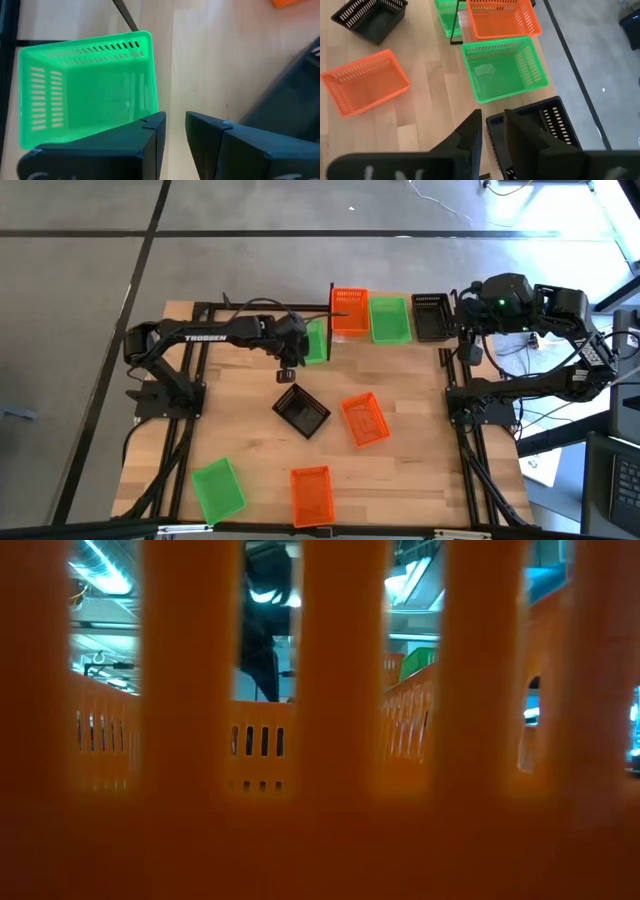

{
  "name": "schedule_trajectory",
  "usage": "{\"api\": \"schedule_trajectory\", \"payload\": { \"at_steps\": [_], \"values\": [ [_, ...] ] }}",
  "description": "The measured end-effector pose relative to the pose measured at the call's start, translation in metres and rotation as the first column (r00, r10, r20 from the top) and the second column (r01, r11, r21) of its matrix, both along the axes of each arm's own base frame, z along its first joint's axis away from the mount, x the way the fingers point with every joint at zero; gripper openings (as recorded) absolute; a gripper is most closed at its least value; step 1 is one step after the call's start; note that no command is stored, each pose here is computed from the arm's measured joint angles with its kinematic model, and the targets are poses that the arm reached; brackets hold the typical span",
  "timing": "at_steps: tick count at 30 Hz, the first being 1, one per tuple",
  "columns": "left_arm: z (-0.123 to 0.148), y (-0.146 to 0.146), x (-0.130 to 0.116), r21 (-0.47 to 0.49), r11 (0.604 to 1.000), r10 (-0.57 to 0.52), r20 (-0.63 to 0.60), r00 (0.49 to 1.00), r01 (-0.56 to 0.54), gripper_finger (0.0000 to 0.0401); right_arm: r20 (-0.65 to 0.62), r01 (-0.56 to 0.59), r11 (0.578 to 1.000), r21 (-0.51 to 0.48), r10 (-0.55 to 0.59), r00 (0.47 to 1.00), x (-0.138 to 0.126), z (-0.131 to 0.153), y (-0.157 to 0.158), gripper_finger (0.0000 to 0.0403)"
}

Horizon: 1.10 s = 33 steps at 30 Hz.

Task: Stack baskets on shelf by color
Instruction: Stack the top green bin on top of the green bin on the shelf

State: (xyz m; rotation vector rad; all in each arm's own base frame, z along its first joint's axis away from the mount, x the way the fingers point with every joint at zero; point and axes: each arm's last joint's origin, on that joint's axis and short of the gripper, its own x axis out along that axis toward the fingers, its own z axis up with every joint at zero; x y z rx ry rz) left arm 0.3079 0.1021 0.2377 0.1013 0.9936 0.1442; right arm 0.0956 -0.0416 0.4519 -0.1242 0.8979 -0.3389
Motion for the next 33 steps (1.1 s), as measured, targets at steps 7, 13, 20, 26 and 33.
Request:
{"api": "schedule_trajectory", "payload": {
  "at_steps": [7,13,20,26,33],
  "values": [
    [-0.016,0.006,-0.002,-0.001,1.000,0.012,-0.018,1.000,-0.012,0.0066,0.000,0.000,1.000,-0.002,0.000,1.000,0.000,0.000,0.000,0.0082],
    [-0.022,0.012,0.002,-0.001,1.000,0.018,-0.006,1.000,-0.018,0.0066,0.001,0.000,1.000,-0.003,0.000,1.000,0.000,0.000,0.000,0.0082],
    [-0.037,0.016,0.011,-0.005,1.000,0.024,-0.015,1.000,-0.025,0.0066,0.002,0.000,1.000,-0.003,0.000,1.000,0.000,0.000,0.000,0.0082],
    [-0.045,0.021,0.014,0.002,0.999,0.034,-0.022,0.999,-0.034,0.0066,0.002,0.002,1.000,-0.002,-0.002,1.000,0.000,0.000,0.000,0.0082],
    [-0.052,0.022,0.015,0.007,1.000,0.016,-0.053,0.998,-0.016,0.0066,0.002,0.001,1.000,-0.002,-0.001,1.000,0.000,0.000,0.000,0.0082]
  ]
}}
